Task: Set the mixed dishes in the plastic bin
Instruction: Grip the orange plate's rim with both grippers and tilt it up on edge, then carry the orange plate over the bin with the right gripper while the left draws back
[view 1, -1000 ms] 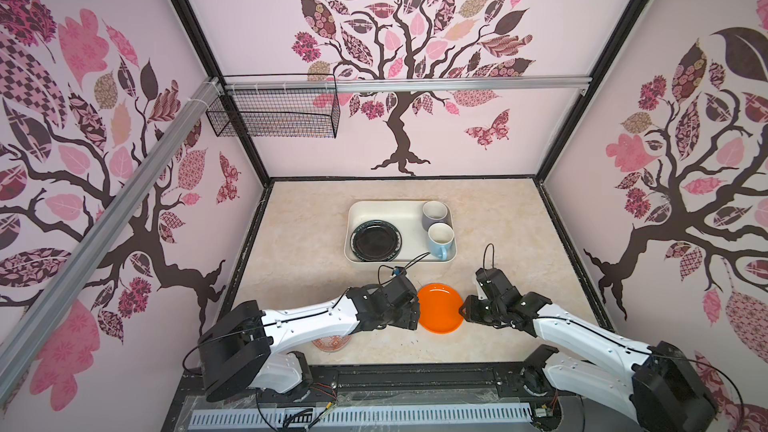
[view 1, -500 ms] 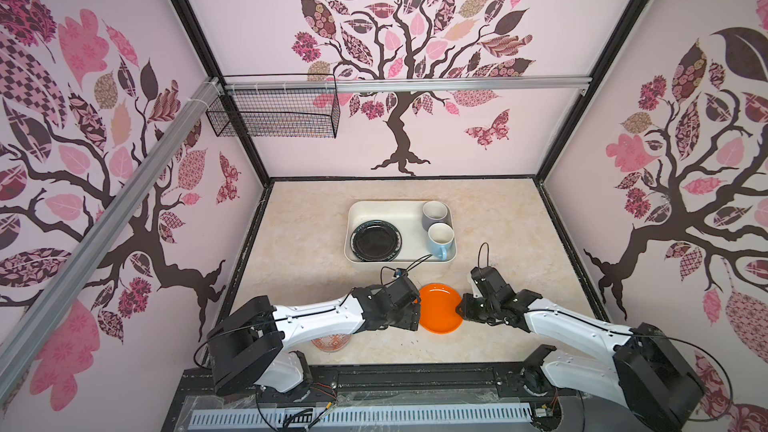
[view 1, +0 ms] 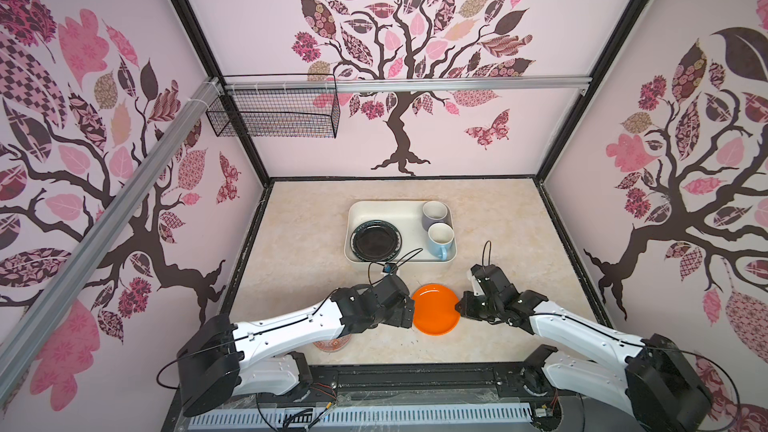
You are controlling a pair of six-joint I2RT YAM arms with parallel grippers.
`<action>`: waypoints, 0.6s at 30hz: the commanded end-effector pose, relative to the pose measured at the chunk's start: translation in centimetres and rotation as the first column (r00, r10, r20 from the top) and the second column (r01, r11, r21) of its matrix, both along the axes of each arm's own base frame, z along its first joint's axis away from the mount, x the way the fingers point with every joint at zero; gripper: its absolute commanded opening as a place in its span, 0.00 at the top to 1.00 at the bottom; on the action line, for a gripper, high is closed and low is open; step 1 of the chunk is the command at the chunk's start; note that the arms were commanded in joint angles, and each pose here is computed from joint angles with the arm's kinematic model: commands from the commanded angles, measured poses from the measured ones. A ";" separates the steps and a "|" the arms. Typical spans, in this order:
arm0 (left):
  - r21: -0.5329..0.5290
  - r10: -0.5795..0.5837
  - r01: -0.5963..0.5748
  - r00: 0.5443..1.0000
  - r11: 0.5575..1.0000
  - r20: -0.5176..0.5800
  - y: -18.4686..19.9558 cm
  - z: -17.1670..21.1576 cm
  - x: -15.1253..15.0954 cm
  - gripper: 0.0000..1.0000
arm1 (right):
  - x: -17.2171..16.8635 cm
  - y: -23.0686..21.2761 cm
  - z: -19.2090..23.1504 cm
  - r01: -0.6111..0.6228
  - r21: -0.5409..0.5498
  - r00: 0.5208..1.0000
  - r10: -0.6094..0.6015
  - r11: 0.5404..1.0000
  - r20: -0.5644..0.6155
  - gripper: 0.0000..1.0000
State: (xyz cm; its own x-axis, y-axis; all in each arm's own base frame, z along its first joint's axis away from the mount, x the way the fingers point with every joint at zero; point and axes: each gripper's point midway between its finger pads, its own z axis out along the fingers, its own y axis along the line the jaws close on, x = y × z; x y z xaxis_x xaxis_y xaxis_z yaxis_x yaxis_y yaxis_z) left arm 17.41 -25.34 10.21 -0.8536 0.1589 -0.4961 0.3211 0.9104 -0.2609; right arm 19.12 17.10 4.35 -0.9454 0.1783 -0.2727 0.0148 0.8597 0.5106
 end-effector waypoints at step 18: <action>-0.008 0.197 -0.198 0.968 0.980 0.157 10.8 7.1 1.4 0.02 | 6.3 5.1 12.6 -0.111 0.033 0.975 0.102 0.993 0.200 1.00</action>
